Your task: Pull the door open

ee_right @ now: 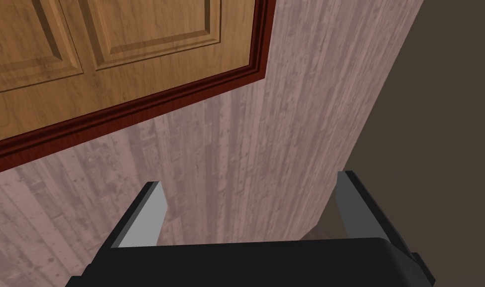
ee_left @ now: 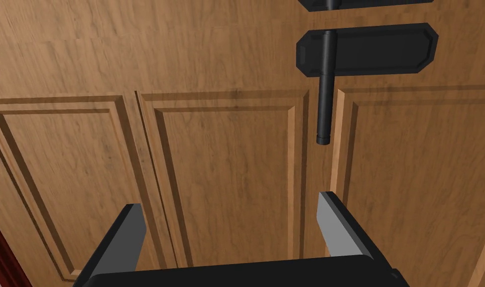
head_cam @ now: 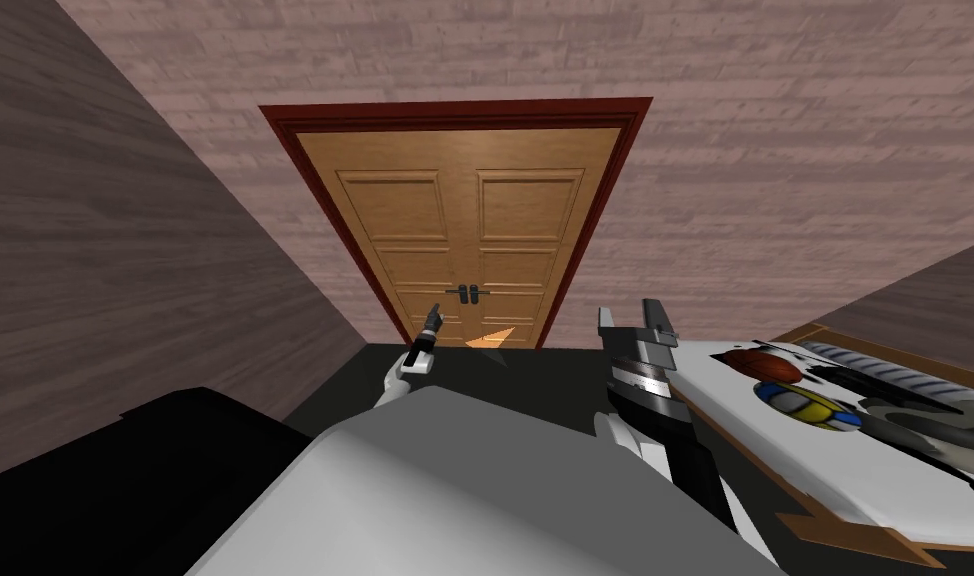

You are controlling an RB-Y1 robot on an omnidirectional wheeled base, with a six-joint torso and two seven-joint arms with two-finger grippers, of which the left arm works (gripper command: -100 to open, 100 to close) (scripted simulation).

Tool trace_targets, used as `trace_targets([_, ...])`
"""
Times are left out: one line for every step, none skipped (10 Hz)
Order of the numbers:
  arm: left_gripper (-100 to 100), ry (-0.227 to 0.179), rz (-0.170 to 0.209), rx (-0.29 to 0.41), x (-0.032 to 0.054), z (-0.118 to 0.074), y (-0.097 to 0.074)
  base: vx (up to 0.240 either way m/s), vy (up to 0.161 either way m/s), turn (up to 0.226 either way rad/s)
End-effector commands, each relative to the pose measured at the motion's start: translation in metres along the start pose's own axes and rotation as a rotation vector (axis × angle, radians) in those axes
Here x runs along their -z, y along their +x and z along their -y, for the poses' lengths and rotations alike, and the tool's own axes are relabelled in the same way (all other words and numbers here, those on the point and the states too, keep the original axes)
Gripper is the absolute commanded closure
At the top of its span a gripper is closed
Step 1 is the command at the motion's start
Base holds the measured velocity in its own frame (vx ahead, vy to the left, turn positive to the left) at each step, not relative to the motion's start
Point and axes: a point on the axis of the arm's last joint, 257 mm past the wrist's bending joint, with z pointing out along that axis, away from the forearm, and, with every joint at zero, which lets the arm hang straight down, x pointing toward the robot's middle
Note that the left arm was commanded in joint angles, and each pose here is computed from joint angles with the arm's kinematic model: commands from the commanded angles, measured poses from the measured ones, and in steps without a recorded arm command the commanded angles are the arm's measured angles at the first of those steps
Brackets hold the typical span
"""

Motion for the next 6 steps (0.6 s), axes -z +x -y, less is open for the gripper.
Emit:
trace_targets([-100,-0.029,0.008,0.004,-0.003,-0.012,-0.007,0.117,0.03,-0.07])
trace_targets([-100,-0.045,0.014,0.005,-0.0042,-0.02,-0.011,0.109,0.04,-0.064])
trace_targets([-100,-0.06,0.019,0.007,-0.0052,-0.027,-0.016,0.098,0.024,-0.062])
trace_targets([-100,-0.075,0.025,0.009,-0.006,-0.033,-0.02,0.087,0.009,-0.063])
trace_targets([-100,-0.089,0.03,0.011,-0.0068,-0.04,-0.024,0.088,0.017,-0.06])
trace_targets([-100,-0.104,0.037,0.012,-0.0074,-0.046,-0.028,0.097,0.023,-0.061])
